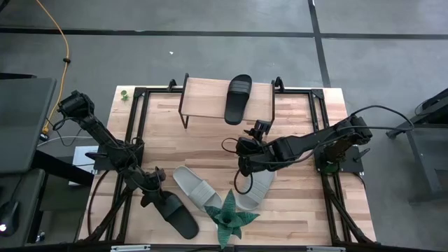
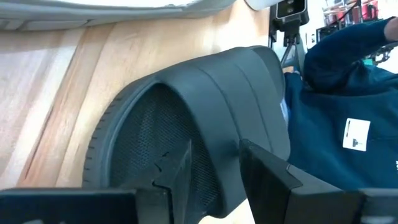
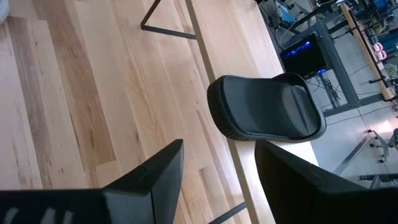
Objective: Pick and place slides into the shelf
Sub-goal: Put the black slipper on the shelf
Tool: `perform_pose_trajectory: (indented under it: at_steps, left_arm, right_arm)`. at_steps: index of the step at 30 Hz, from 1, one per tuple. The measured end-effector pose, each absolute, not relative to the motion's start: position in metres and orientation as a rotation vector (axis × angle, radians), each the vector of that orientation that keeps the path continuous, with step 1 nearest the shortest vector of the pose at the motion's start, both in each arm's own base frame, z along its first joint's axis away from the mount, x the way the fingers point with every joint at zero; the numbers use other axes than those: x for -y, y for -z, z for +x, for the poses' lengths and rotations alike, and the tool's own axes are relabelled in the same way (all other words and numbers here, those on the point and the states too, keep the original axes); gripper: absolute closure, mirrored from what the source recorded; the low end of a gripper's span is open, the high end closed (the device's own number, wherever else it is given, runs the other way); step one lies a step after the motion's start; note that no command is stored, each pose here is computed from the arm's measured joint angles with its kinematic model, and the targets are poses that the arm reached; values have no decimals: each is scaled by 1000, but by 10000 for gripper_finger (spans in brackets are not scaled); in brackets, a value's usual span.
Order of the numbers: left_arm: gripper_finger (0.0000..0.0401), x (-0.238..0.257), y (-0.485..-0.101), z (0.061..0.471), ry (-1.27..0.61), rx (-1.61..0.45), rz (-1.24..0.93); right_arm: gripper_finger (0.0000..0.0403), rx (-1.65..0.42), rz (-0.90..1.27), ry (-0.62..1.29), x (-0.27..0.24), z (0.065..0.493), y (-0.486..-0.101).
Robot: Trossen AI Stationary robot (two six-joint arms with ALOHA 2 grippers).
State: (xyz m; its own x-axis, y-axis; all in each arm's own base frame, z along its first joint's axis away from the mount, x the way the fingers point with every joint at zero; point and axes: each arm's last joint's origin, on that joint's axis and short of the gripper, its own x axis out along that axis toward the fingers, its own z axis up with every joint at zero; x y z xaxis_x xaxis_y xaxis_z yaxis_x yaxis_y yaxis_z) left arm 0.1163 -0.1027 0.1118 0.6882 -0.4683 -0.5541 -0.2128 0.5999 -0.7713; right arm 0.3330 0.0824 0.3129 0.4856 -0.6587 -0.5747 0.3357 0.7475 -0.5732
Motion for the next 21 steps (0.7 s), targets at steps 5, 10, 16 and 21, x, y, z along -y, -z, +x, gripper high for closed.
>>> perform_pose_trajectory:
  at_steps: [5, 10, 16, 21]
  left_arm:
    - [276, 104, -114, 118, 196, -802, -958]
    - [276, 105, -116, 119, 204, -792, -964]
    - [276, 105, -116, 119, 205, -791, -963]
    - [276, 105, -116, 119, 202, -788, -963]
  right_arm:
    - [212, -870, -419, 623, -83, 333, -313]
    - [212, -868, -418, 623, -83, 333, -313]
    - [212, -868, -418, 623, -83, 333, -313]
    - [212, -868, -418, 623, -83, 333, -313]
